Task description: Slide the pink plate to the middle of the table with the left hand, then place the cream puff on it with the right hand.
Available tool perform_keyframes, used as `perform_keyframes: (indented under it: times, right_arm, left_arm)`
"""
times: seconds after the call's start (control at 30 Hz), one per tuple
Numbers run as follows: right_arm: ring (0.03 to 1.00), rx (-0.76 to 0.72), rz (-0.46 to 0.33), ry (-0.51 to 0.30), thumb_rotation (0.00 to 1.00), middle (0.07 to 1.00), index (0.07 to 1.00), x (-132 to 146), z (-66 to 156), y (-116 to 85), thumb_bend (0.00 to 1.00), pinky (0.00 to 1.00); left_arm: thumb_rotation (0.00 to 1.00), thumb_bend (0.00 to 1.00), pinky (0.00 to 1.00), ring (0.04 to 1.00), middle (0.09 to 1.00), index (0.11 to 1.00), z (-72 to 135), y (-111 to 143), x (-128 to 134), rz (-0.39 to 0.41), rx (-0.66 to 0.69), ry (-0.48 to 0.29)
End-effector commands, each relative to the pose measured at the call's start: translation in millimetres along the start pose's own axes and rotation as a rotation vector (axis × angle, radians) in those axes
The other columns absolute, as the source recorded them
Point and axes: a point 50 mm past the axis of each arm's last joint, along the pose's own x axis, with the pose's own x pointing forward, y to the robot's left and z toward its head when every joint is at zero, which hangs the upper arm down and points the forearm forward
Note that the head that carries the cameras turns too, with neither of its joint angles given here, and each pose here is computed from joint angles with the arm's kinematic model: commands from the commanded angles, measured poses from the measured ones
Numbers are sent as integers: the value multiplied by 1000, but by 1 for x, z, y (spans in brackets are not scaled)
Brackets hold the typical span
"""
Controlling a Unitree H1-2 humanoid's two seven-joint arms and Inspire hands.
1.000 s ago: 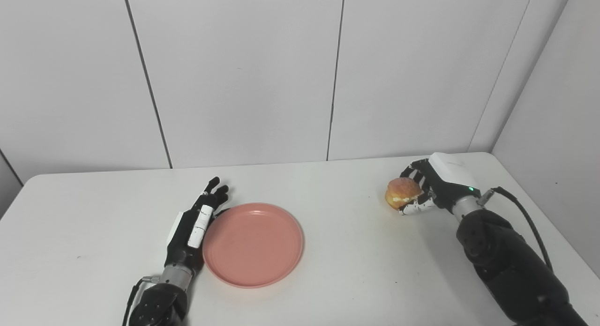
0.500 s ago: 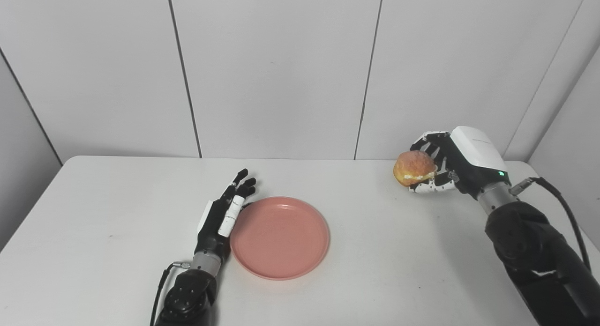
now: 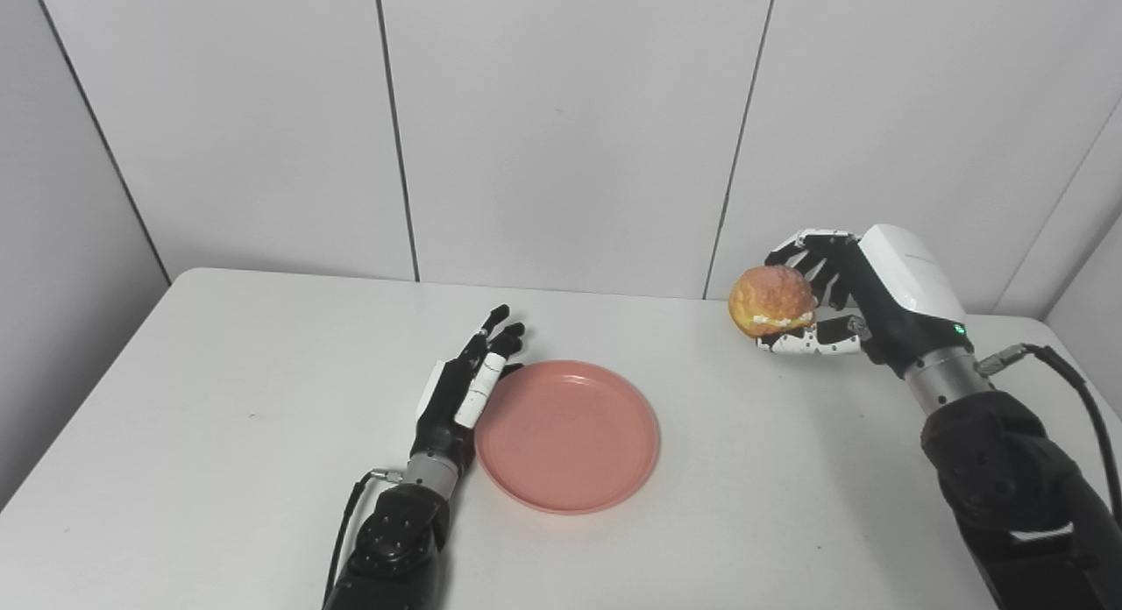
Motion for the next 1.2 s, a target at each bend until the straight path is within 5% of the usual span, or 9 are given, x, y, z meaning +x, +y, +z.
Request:
perform_keyframes:
  times: [0.0, 0.57, 1.17]
  right_arm:
    - [382, -20, -53, -88, 0, 484, 533, 10, 12, -14, 514, 271]
    - [380, 54, 35, -140, 0, 461, 531, 28, 50, 29, 515, 272]
    - [442, 61, 183, -126, 0, 516, 479, 41, 75, 96, 518, 378]
  left_arm:
    - [865, 909, 804, 889, 878, 894, -23, -32, -9, -60, -28, 79]
    - [851, 927, 761, 870, 861, 878, -27, -38, -10, -53, -33, 81]
    - [876, 953, 760, 878, 865, 893, -26, -32, -13, -60, -25, 81]
